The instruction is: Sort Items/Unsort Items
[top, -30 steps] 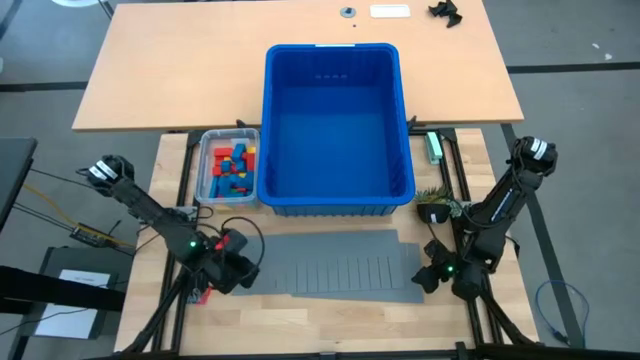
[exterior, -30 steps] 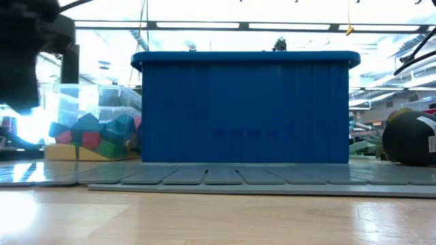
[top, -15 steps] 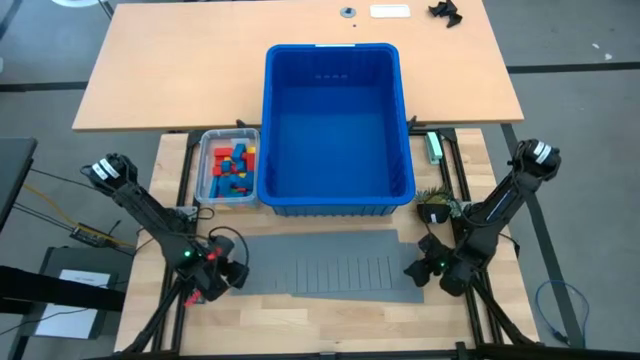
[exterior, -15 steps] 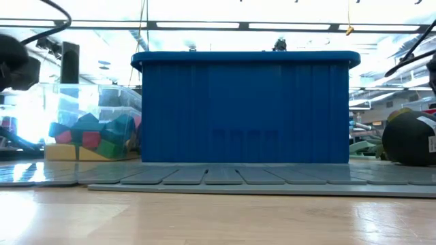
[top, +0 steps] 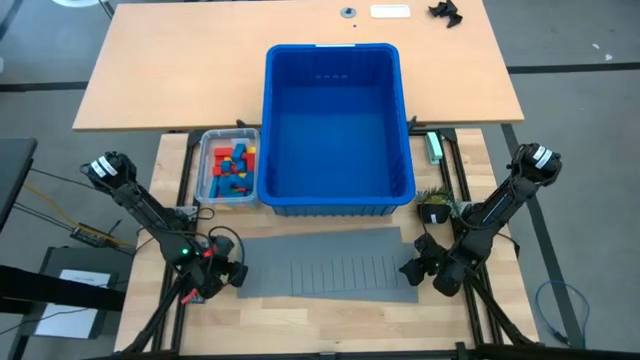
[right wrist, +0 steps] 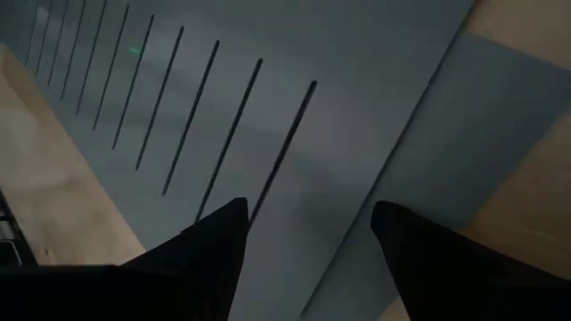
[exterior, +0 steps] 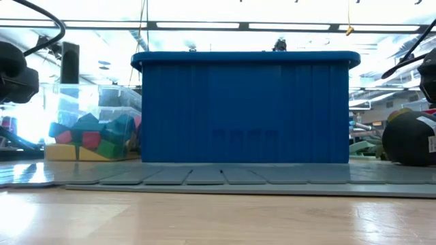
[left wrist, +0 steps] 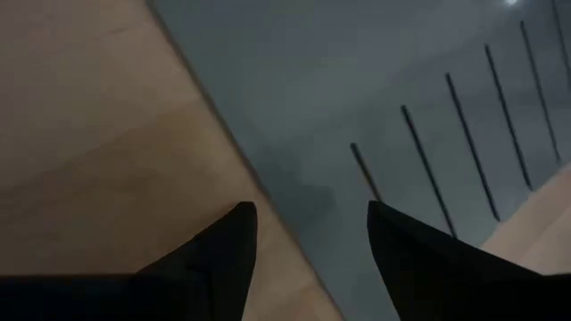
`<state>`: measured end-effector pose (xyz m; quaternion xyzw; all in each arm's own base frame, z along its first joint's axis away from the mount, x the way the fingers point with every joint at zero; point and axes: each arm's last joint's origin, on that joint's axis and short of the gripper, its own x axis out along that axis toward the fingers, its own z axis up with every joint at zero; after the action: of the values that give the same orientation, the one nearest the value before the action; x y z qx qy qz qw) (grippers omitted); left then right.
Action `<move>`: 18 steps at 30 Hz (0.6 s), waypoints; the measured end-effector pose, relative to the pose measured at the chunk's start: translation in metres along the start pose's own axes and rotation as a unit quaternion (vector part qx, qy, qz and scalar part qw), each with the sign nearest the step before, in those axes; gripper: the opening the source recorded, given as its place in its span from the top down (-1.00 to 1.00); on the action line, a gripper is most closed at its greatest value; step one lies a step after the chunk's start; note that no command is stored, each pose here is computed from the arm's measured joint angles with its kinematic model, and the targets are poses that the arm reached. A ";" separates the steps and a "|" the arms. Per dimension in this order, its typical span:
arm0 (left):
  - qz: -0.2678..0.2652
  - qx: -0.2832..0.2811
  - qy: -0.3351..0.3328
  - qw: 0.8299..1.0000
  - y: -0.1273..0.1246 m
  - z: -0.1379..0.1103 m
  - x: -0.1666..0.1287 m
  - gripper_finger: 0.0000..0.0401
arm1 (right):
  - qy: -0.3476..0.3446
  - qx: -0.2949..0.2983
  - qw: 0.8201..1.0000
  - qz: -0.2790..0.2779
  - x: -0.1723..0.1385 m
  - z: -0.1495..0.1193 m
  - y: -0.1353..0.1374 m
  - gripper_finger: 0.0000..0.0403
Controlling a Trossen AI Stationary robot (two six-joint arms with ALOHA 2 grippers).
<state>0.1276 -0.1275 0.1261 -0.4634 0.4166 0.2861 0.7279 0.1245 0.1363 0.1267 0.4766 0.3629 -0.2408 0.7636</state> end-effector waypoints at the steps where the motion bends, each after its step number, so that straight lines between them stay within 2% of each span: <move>1: -0.003 0.002 -0.003 1.000 0.000 0.000 0.000 -0.12 | -0.002 -0.002 1.000 -0.002 0.001 0.000 0.000 -0.26; 6: -0.009 0.008 -0.008 1.000 -0.001 0.000 0.002 -0.12 | -0.009 -0.010 1.000 -0.015 0.008 -0.004 -0.002 -0.26; 18: -0.003 0.029 -0.023 0.999 -0.002 -0.004 0.010 -0.11 | -0.035 -0.029 0.999 0.024 0.012 -0.011 0.001 -0.18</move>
<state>0.1324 -0.1315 0.1170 -0.4369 0.4061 0.2825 0.7513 0.1286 0.1466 0.1149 0.4542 0.3313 -0.2284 0.7948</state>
